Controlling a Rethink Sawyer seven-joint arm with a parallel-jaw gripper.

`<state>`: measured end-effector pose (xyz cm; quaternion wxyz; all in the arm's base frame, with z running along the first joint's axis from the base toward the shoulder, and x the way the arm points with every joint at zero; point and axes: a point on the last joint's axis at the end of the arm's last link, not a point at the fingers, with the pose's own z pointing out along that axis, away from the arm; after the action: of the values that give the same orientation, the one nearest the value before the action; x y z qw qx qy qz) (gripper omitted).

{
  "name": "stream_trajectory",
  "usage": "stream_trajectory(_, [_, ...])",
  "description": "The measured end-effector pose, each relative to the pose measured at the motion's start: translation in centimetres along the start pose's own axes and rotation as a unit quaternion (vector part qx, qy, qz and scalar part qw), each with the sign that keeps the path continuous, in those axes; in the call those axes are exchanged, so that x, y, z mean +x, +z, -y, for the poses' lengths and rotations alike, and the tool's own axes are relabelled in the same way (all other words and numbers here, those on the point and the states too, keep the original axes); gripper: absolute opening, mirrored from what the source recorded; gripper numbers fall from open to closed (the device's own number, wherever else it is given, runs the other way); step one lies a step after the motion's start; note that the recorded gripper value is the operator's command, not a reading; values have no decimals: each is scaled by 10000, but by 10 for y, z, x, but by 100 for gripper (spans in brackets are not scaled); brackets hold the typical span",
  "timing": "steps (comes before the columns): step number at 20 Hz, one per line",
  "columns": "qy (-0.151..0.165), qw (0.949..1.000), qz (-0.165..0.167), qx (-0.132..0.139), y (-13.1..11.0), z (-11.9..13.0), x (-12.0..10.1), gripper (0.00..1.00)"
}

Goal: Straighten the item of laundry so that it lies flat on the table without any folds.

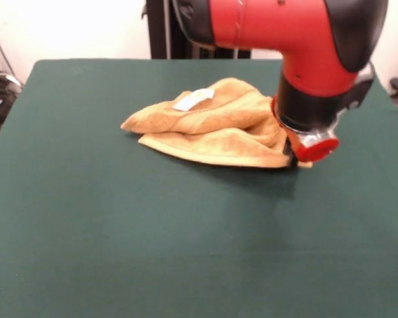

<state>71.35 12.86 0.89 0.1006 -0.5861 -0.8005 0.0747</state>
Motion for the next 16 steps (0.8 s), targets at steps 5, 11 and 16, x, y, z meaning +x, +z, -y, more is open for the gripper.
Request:
stream_trajectory(5, [58, 9999, 110, -32, -47, -7, -34, 0])
stream_trajectory(11, [195, 9996, 207, -36, -93, -12, -80, 0])
stream_trajectory(16, [291, 9987, 242, -349, -85, -17, -108, 0])
